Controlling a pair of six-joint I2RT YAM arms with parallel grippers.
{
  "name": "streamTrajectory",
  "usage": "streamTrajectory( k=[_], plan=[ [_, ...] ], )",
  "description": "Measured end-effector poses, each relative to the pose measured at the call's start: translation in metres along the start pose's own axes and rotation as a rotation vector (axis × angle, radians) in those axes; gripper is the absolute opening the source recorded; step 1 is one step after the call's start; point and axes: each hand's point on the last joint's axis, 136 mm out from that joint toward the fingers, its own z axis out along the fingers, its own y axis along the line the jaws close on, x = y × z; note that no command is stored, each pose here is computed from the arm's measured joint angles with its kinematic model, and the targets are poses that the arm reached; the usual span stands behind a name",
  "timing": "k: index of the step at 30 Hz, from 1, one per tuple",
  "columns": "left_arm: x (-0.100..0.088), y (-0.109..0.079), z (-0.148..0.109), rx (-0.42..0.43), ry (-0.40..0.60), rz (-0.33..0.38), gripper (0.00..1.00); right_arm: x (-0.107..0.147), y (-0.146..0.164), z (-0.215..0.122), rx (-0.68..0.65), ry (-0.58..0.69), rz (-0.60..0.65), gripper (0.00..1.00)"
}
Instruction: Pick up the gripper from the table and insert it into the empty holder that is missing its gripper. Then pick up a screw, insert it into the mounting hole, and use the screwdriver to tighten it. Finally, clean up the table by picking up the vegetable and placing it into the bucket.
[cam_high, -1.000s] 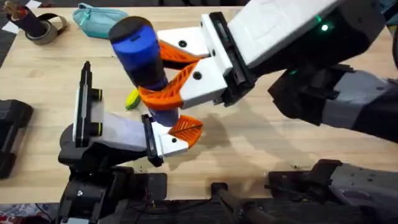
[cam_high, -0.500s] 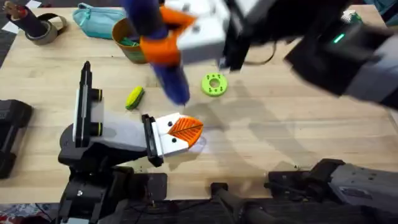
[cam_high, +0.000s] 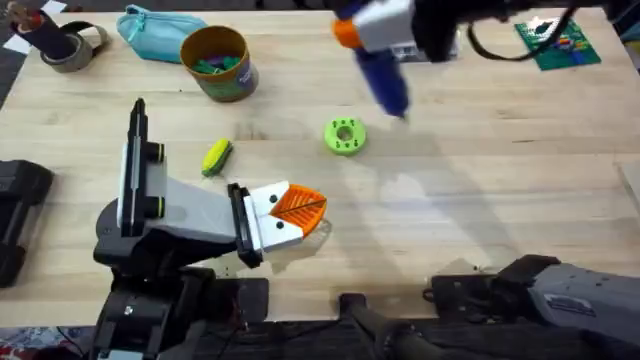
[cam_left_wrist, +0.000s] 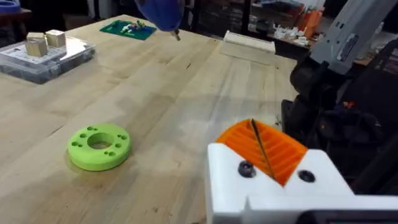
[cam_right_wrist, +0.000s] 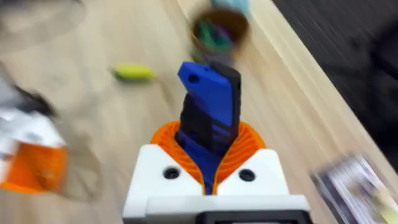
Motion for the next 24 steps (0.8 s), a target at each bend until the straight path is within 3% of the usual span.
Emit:
streamTrajectory(
  k=[5,11,15,24],
  plan=[
    [0.0,0.0,0.0,0.0,0.0,0.0,0.018,0.062,-0.016,-0.01,0.131,0.293,-0.057,0.045],
    [0.0,0.0,0.0,0.0,0.0,0.0,0.016,0.069,-0.027,-0.015,0.165,0.344,-0.169,0.043],
    [0.0,0.0,0.0,0.0,0.0,0.0,0.018,0.084,-0.05,-0.02,0.221,0.424,-0.243,0.042],
    [-0.001,0.003,0.0,-0.016,-0.002,0.003,0.016,0.186,-0.106,0.003,0.099,0.764,-0.353,0.039]
  ],
)
